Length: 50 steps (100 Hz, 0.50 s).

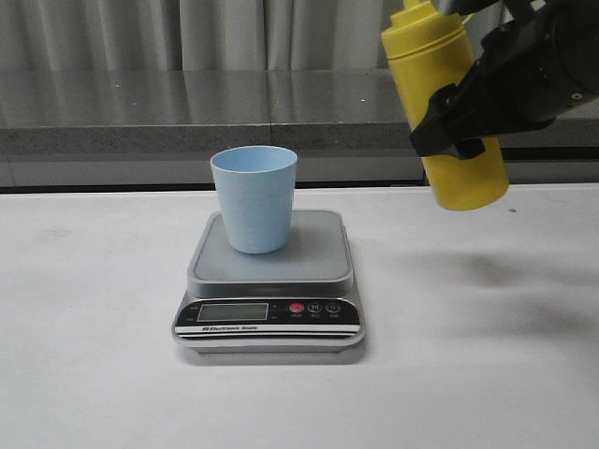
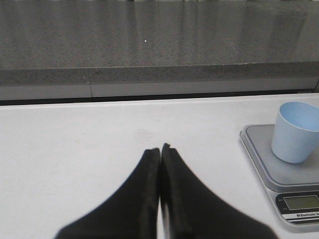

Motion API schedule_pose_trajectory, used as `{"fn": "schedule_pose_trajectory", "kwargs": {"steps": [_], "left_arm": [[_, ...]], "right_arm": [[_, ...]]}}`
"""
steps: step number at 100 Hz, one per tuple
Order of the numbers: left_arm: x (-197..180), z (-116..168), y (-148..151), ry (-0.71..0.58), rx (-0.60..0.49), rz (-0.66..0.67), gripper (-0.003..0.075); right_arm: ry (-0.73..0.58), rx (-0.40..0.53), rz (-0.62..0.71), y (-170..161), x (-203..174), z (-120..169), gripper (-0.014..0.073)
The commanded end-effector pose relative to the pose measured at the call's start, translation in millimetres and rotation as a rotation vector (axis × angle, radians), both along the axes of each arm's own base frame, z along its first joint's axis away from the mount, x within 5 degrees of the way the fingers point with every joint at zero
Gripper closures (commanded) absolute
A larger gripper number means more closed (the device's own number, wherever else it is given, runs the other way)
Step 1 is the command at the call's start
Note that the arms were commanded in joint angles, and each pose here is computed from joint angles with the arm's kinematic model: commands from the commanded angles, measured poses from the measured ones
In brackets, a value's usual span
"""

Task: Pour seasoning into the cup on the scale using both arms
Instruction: 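Tilt the yellow bottle back upright with the right gripper, then lower the yellow bottle onto the table with the right gripper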

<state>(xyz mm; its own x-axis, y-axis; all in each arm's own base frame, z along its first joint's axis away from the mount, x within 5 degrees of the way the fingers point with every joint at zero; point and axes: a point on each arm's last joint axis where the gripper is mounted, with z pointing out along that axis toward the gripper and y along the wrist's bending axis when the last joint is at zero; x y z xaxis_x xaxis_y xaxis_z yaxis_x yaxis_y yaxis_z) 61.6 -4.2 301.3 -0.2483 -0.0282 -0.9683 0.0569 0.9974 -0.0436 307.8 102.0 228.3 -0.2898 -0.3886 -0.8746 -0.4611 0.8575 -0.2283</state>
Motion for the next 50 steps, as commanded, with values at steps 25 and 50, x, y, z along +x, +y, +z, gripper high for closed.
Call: {"fn": "schedule_pose_trajectory", "kwargs": {"steps": [25,50], "left_arm": [[1,15,0,-0.093,-0.022,0.003,0.0741],[1,15,0,-0.093,-0.022,0.003,0.0741]], "right_arm": [[-0.175,0.248,-0.126,-28,0,15,0.0663],[-0.178,0.332,-0.159,-36,0,-15,0.0663]]}}
